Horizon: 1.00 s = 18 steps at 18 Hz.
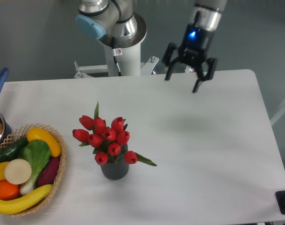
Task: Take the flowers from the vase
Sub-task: 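Lower the open gripper toward the red tulip stems above the vase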
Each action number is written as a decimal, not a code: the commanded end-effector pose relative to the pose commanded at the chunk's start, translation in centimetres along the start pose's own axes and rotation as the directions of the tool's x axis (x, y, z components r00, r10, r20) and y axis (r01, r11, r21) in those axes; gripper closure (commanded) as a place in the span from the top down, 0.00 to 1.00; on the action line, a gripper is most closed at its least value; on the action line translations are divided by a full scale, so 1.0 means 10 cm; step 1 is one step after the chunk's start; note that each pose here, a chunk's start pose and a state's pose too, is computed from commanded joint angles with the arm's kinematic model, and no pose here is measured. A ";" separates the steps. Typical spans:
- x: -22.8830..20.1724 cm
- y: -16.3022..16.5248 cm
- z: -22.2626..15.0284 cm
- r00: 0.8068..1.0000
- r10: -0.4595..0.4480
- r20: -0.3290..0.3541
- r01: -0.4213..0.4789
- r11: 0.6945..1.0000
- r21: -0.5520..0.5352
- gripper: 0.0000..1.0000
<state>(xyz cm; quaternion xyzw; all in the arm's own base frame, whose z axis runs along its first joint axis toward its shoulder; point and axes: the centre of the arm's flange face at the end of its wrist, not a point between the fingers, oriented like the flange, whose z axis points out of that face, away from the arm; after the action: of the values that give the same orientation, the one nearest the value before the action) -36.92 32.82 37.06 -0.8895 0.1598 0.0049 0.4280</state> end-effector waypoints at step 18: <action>-0.01 0.02 1.03 0.981 -0.053 -0.188 0.113 0.938 0.327 1.00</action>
<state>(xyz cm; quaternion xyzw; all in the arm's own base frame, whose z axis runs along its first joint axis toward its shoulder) -35.77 40.64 30.41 -0.8062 0.1579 -0.1195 0.5576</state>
